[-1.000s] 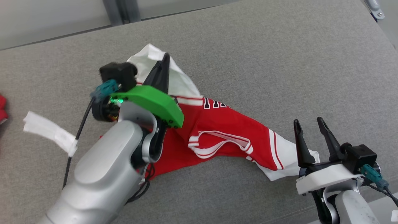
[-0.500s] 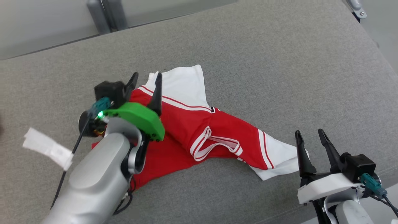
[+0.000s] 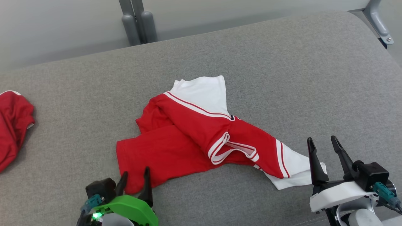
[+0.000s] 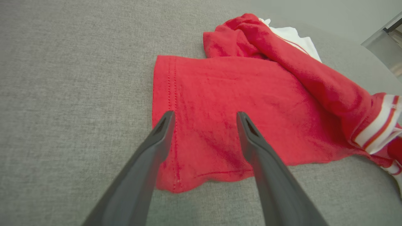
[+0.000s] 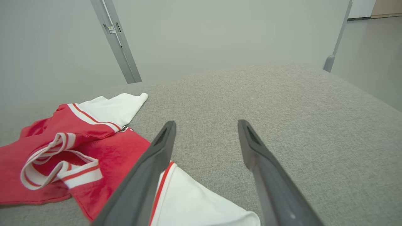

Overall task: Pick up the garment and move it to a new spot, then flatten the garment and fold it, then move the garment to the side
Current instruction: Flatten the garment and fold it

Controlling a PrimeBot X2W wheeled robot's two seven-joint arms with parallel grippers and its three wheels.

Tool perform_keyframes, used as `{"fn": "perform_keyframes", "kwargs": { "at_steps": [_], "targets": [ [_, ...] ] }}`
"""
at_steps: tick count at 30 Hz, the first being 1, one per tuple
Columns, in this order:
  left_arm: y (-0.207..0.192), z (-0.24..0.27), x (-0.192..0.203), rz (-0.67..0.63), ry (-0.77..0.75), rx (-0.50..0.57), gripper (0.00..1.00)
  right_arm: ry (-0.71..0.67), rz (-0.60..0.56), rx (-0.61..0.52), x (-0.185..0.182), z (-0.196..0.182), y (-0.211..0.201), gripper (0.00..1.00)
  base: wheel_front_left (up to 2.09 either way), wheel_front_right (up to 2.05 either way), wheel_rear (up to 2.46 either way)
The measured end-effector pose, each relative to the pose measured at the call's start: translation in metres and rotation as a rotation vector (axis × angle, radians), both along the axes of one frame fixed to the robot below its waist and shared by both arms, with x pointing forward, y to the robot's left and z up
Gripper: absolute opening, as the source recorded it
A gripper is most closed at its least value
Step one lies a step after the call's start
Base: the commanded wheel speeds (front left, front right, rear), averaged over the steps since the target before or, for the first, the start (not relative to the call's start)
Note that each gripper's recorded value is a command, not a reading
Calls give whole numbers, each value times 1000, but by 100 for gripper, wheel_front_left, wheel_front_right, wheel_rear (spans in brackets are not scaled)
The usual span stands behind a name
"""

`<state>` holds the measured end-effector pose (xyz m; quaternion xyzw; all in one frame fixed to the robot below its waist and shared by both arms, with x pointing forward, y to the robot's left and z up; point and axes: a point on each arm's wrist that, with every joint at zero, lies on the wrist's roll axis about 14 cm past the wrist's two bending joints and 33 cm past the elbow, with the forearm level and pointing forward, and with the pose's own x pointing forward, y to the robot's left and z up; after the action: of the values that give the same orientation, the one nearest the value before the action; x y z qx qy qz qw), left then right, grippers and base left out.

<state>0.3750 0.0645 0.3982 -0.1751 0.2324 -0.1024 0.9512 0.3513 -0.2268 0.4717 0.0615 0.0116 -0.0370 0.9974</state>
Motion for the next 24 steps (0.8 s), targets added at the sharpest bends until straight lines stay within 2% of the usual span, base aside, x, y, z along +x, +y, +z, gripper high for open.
{"fn": "perform_keyframes", "kwargs": {
  "at_steps": [3,7,12,15,17,19,24],
  "targets": [
    [-2,-11,-11,10,51,-18,100,7,12,-2,2,-2,3,100,0,0,0],
    [10,-25,-9,58,87,19,100,21,16,-4,3,-7,3,100,0,0,0],
    [15,-29,-10,71,99,34,100,22,3,-7,0,-6,-1,100,0,0,0],
    [13,-34,-23,50,134,23,100,19,-6,-8,-2,-5,-4,100,0,0,0],
    [5,-34,-30,17,156,-7,0,22,-7,-8,-2,-6,-4,100,0,0,0],
    [0,-33,-35,-10,169,-25,0,23,-5,-7,-2,-6,-4,100,0,0,0],
    [11,-31,-42,37,172,-38,0,18,6,-7,-1,-6,0,100,0,0,0]
  ]
}}
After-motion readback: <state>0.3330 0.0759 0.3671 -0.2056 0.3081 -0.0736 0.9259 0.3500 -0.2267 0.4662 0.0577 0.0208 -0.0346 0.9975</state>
